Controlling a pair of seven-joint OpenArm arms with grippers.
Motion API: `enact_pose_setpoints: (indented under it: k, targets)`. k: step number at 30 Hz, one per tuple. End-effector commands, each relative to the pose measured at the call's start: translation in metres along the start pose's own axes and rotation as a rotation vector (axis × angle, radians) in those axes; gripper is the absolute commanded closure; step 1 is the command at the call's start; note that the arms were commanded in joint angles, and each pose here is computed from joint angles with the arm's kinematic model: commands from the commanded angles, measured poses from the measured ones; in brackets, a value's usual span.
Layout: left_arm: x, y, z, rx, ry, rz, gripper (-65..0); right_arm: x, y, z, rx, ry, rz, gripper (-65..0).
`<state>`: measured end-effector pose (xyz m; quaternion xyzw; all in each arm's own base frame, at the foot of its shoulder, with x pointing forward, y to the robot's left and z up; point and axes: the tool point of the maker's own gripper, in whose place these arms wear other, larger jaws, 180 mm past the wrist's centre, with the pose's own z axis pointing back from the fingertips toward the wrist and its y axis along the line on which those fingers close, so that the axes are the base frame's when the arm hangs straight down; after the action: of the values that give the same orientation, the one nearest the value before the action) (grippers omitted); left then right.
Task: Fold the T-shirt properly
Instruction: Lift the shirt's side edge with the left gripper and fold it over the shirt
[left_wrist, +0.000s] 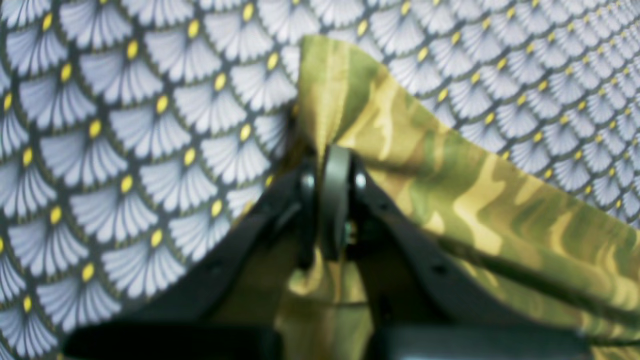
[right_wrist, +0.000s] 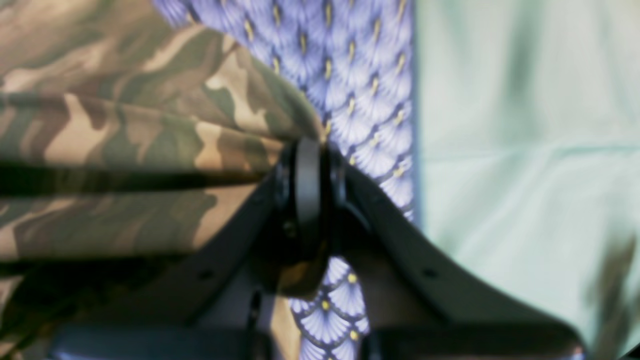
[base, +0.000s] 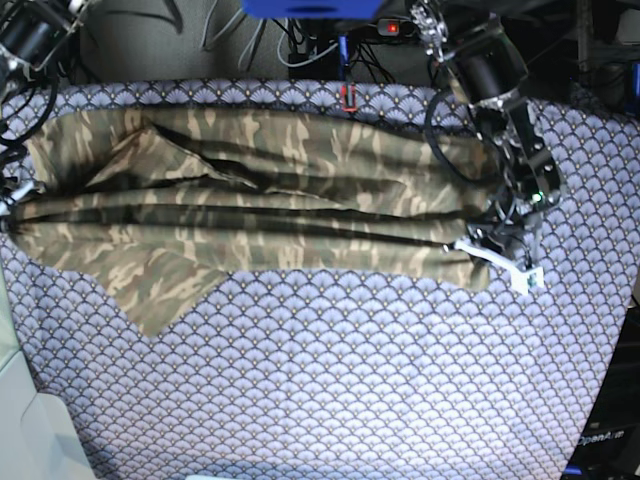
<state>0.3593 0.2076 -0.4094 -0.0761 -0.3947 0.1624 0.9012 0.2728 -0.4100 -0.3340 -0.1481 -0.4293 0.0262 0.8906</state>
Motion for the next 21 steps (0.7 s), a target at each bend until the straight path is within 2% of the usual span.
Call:
enact_pose_setpoints:
  k: [1, 6, 10, 14, 17, 21]
  targets:
    - [0.027, 0.008, 0.006, 0.028, -0.082, -0.009, 0.0, 0.01, -0.02, 0.009, -0.073, -0.021, 0.017, 0.0]
    - [0.029, 0.009, 0.023, -0.02, -0.134, 0.043, 0.0, 0.012, -0.008, 0.019, -0.077, -0.034, 0.029, 0.0]
    - [0.027, 0.018, 0.03, -0.061, -0.092, 0.079, 0.0, 0.01, -0.009, 0.024, -0.094, -0.041, 0.009, 0.0]
    - [0.028, 0.024, 0.039, -0.107, -0.091, 0.116, 0.0, 0.007, -0.008, 0.029, -0.097, -0.035, 0.027, 0.0]
    - [0.036, 0.027, 0.041, -0.124, -0.108, 0.131, 0.0, 0.011, -0.001, 0.037, -0.099, -0.052, 0.04, 0.0]
    - [0.027, 0.031, 0.045, -0.117, -0.095, 0.13, 0.0, 0.011, -0.005, 0.049, -0.132, -0.064, 0.038, 0.0]
